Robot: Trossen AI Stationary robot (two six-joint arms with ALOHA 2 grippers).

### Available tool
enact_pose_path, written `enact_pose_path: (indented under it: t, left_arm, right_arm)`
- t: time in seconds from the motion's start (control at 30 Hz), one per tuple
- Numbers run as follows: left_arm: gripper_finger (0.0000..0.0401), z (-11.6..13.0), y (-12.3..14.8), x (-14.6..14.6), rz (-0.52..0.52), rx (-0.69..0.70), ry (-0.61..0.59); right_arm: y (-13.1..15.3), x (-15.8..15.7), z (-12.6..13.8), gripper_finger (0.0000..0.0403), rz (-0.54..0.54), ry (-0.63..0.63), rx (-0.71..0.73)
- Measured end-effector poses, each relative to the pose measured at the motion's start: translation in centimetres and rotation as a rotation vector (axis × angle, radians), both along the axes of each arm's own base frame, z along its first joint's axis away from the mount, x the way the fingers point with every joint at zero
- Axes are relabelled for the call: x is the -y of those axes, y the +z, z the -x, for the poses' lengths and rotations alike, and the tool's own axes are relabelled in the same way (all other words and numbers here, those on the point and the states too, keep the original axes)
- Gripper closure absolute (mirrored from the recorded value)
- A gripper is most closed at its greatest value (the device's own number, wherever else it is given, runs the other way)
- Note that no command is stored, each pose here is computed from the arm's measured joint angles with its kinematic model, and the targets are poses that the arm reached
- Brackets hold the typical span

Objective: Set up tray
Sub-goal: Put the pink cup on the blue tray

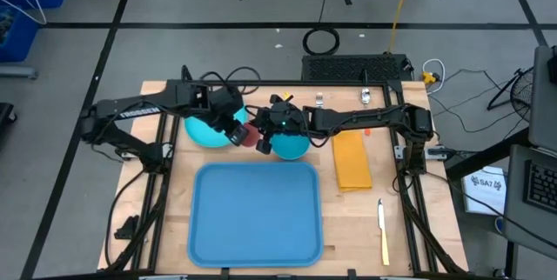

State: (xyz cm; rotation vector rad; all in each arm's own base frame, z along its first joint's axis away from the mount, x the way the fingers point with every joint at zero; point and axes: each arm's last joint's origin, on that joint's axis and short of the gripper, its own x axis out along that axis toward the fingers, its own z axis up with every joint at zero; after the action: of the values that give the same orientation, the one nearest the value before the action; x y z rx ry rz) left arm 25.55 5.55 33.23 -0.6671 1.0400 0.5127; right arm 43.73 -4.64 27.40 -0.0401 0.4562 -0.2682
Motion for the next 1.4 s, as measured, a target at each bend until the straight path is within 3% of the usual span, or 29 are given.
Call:
enact_pose_path:
  t: [0.23,0.4,0.6,0.77,1.0,1.2,1.4]
  left_arm:
    - [0.0312,-0.5,-0.6,-0.1,-0.021,-0.030,-0.050]
    - [0.0385,-0.4,-0.7,-0.1,-0.042,-0.049,-0.069]
    - [0.0395,-0.3,-0.7,0.0,-0.054,-0.068,-0.097]
    - [0.0397,0.0,-0.8,0.6,-0.066,-0.106,-0.133]
    - [0.0398,1.4,-0.5,2.4,-0.092,-0.201,-0.168]
    - [0.0398,2.4,0.0,5.4,0.019,-0.210,-0.246]
    - [0.0398,4.7,-0.2,7.5,0.066,-0.374,-0.220]
  right_arm:
    - [-0.1,-0.1,0.0,0.0403,0.000,0.003,-0.003]
    - [0.1,-0.5,-0.1,0.0403,0.002,0.008,0.009]
    - [0.2,-1.0,-0.2,0.0402,0.005,0.020,0.027]
    - [1.0,-1.9,0.2,0.0379,-0.005,0.045,0.031]
    - [4.2,-3.4,2.3,0.0349,0.031,0.093,0.045]
    - [7.2,-3.7,4.8,0.0345,0.044,0.103,0.051]
    - [6.9,-3.3,7.5,0.0349,0.084,0.011,0.045]
